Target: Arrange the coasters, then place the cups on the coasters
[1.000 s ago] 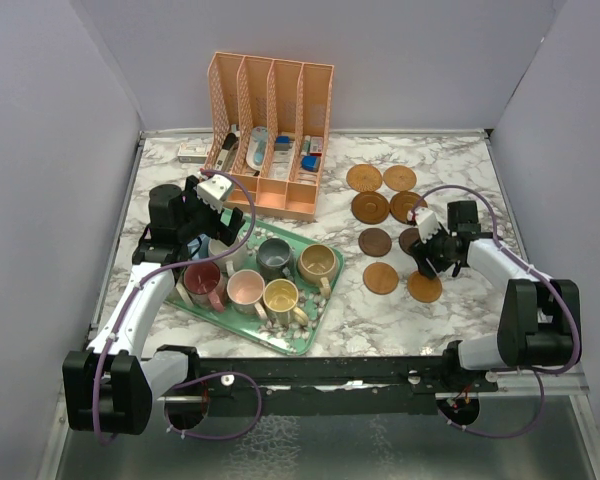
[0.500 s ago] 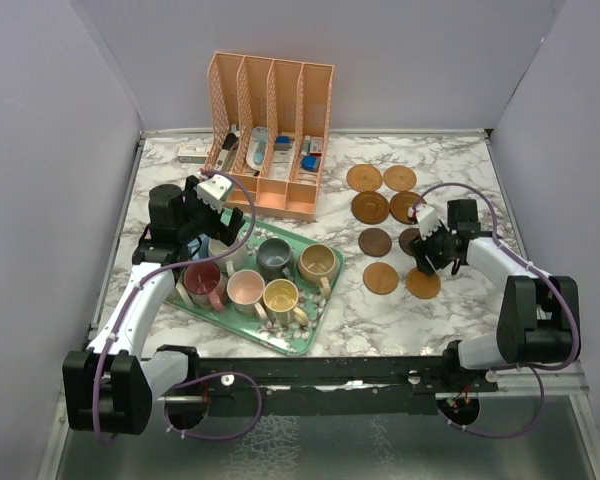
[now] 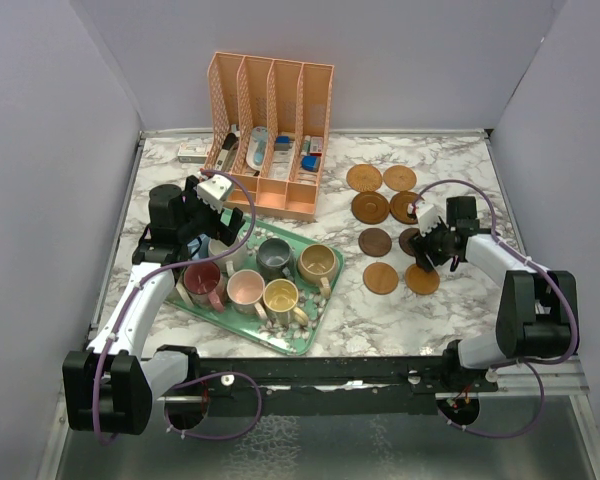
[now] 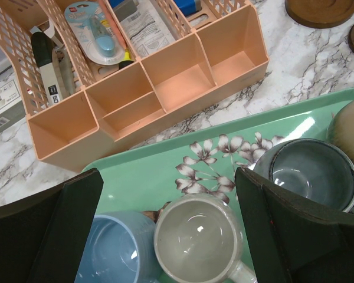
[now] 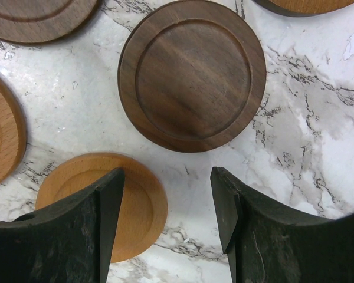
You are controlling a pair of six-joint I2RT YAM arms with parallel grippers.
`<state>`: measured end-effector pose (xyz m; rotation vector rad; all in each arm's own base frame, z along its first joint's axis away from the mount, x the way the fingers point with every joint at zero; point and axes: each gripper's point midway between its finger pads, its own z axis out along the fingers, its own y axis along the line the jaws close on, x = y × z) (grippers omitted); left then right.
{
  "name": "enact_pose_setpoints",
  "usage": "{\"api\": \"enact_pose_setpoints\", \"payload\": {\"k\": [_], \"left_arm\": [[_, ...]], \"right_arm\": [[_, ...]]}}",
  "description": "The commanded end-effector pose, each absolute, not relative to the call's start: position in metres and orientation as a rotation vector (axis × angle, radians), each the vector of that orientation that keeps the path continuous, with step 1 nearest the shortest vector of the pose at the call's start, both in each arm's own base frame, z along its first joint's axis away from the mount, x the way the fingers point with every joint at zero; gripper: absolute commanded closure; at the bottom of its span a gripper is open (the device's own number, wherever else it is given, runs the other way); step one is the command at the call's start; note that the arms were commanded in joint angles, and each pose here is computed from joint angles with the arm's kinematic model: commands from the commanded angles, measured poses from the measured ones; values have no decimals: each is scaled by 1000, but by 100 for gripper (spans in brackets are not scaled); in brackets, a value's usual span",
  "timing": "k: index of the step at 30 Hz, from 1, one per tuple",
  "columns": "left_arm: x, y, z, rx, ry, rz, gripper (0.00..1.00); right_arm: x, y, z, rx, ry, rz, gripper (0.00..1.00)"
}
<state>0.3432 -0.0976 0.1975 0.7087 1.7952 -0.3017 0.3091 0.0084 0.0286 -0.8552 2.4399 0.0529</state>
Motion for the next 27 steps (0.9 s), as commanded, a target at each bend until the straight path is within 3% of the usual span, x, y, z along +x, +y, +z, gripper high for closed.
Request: {"api": "enact_pose_setpoints", "payload": {"k": [1, 27], "left_arm": [[338, -103, 195, 739, 1790, -329, 1], [338, -104, 194, 739, 1793, -336, 1]], "right_arm": [[317, 2, 26, -845, 2446, -2, 39], [318, 7, 28, -846, 2442, 39, 38]]}}
